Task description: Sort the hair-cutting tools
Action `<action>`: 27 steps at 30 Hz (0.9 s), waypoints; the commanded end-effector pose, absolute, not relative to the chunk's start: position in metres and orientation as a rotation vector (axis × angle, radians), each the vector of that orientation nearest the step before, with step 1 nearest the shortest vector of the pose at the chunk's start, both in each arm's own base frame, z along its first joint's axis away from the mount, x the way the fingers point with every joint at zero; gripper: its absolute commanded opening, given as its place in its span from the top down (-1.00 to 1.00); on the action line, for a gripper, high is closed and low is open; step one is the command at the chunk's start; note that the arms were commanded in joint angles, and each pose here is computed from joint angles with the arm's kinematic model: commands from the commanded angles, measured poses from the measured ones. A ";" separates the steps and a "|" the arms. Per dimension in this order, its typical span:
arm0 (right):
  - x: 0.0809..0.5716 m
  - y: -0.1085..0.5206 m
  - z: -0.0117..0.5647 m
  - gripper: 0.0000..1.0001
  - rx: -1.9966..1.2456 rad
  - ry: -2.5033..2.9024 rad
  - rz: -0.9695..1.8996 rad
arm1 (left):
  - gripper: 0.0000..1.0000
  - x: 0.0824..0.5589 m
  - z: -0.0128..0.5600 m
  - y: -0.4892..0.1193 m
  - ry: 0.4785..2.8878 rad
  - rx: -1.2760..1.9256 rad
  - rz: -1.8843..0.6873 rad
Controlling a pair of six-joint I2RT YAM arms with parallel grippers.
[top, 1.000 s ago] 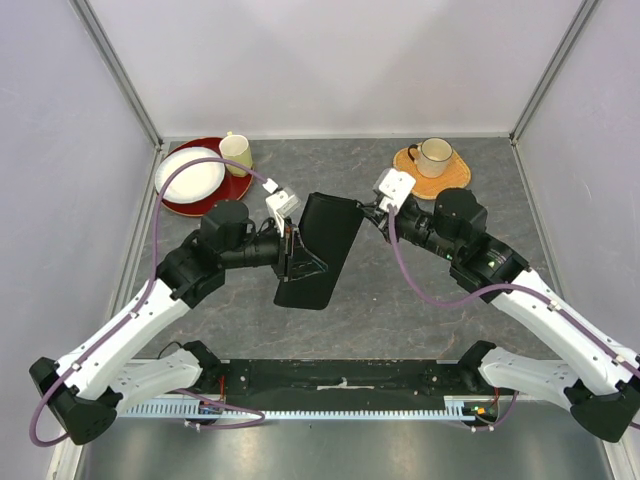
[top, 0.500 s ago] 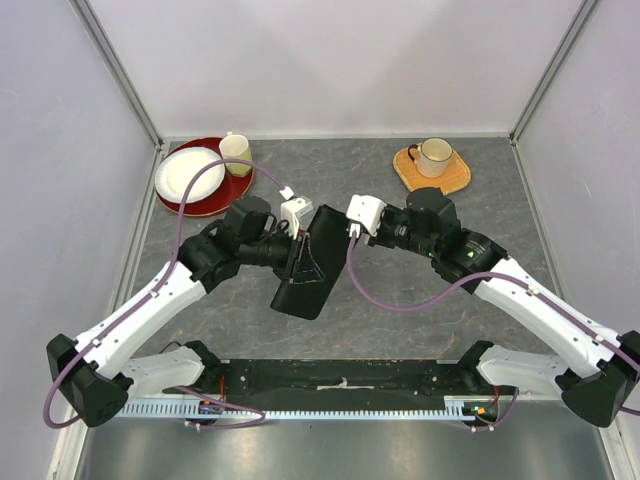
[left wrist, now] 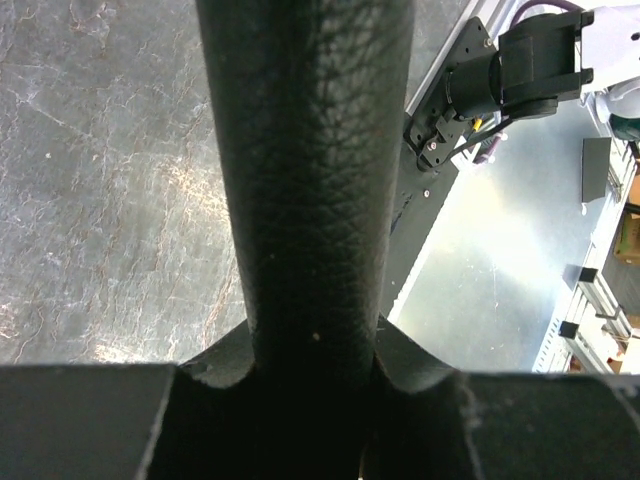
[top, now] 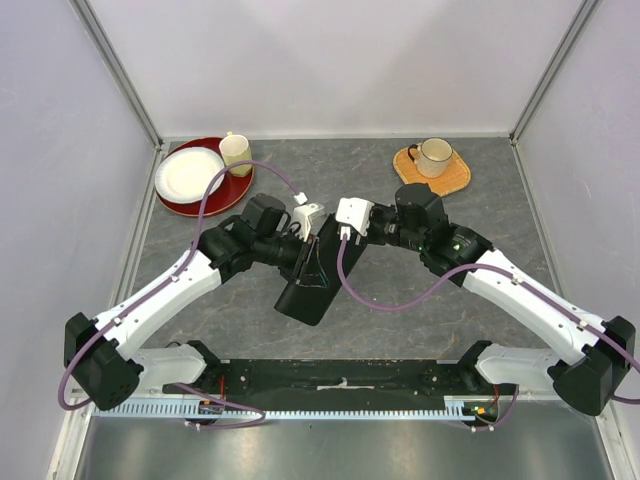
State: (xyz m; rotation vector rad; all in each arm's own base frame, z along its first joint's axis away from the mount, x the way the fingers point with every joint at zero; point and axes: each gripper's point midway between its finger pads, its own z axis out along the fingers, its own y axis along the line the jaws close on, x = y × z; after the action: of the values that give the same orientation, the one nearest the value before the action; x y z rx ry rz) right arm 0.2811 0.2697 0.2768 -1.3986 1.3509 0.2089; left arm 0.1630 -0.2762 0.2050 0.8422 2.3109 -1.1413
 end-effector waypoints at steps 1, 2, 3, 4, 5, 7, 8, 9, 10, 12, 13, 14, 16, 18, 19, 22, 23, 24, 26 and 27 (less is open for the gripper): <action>0.291 0.291 0.386 1.00 -1.210 1.038 0.211 | 0.95 0.138 0.190 -0.273 2.405 0.929 -1.206; 0.291 0.292 0.388 1.00 -1.205 1.030 0.218 | 0.95 0.138 0.191 -0.274 2.398 0.932 -1.208; 0.289 0.295 0.386 1.00 -1.213 1.028 0.231 | 0.95 0.139 0.191 -0.274 2.397 0.933 -1.207; 0.290 0.295 0.389 1.00 -1.199 1.021 0.236 | 0.95 0.139 0.191 -0.274 2.391 0.940 -1.205; 0.289 0.296 0.386 1.00 -1.193 1.033 0.250 | 0.96 0.139 0.190 -0.274 2.389 0.943 -1.202; 0.290 0.295 0.386 1.00 -1.169 1.038 0.257 | 0.95 0.139 0.190 -0.275 2.386 0.951 -1.200; 0.290 0.294 0.384 1.00 -1.148 1.060 0.274 | 0.95 0.140 0.191 -0.274 2.381 0.952 -1.197; 0.292 0.292 0.386 1.00 -1.120 1.066 0.273 | 0.96 0.141 0.190 -0.274 2.380 0.951 -1.191; 0.295 0.286 0.380 0.94 -1.089 1.102 0.256 | 0.96 0.142 0.189 -0.274 2.385 0.944 -1.176; 0.298 0.278 0.376 0.58 -1.011 1.178 0.272 | 0.95 0.151 0.188 -0.272 2.397 0.900 -1.118; 0.299 0.266 0.377 0.18 -0.950 1.221 0.249 | 0.95 0.153 0.189 -0.272 2.398 0.889 -1.108; 0.300 0.259 0.376 0.01 -0.908 1.254 0.245 | 0.95 0.161 0.189 -0.270 2.397 0.855 -1.060; 0.298 0.240 0.373 -0.29 -0.778 1.348 0.252 | 0.95 0.170 0.192 -0.269 2.399 0.801 -1.019; 0.302 0.210 0.359 -0.45 -0.615 1.489 0.193 | 0.95 0.181 0.194 -0.267 2.408 0.733 -0.957; 0.299 0.195 0.365 -0.70 -0.534 1.513 0.179 | 0.95 0.187 0.197 -0.268 2.403 0.709 -0.943; 0.294 0.147 0.354 -0.96 -0.253 1.682 0.072 | 0.95 0.204 0.201 -0.270 2.398 0.621 -0.912; 0.291 0.139 0.350 -0.96 -0.219 1.709 0.053 | 0.95 0.208 0.201 -0.272 2.398 0.600 -0.910; 0.286 0.136 0.342 -0.96 -0.195 1.741 0.070 | 0.95 0.213 0.197 -0.275 2.423 0.551 -0.907; 0.274 0.142 0.336 -0.96 -0.128 1.753 0.207 | 0.95 0.229 0.200 -0.284 2.407 0.490 -0.917; 0.266 0.143 0.338 -0.96 -0.108 1.742 0.267 | 0.95 0.234 0.201 -0.288 2.414 0.445 -0.931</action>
State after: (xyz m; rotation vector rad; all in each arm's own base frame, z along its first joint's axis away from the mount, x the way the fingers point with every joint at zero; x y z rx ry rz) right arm 0.2854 0.1603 0.3540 -0.3520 1.6486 0.1537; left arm 0.1918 -0.2609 0.1658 0.6362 2.5365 -0.8646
